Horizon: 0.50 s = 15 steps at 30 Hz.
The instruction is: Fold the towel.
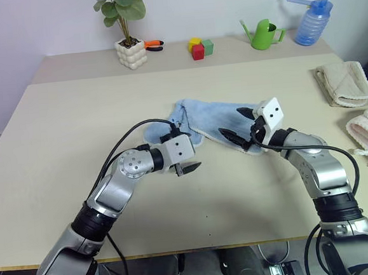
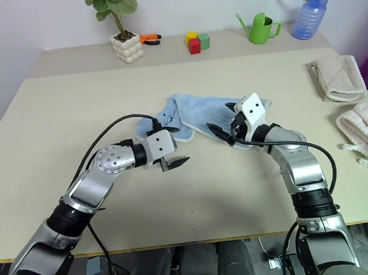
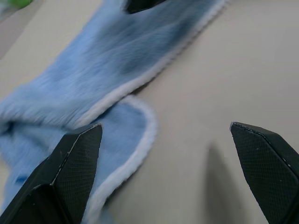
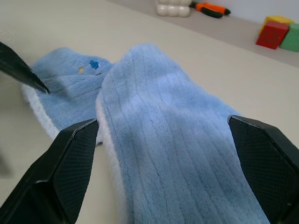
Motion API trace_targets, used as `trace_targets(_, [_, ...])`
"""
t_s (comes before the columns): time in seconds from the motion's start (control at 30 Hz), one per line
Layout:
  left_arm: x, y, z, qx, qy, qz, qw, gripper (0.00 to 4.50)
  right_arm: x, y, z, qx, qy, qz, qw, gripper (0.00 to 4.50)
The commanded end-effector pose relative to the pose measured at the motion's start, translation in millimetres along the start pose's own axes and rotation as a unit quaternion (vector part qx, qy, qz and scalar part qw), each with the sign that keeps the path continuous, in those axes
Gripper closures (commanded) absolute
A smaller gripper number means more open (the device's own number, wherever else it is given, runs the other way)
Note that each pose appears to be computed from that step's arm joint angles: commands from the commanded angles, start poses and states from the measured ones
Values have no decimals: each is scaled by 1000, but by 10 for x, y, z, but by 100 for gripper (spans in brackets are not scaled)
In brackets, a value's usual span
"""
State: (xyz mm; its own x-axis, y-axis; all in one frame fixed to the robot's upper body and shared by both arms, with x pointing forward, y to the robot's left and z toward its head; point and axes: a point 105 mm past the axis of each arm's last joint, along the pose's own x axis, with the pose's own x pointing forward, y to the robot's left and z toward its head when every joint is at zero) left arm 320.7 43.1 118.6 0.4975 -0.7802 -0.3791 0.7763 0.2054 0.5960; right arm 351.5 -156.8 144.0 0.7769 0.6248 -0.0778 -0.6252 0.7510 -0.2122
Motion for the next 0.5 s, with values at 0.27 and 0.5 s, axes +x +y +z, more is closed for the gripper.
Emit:
trace_targets(0.27, [-50,391,-358,77,69,62,993,3,-82,-33,169,-21,-25,-26,999,0])
trace_targets(0.5, [227,313,-163,54,2,35,998,3,-106,-27,178,-23,-24,-32,999,0])
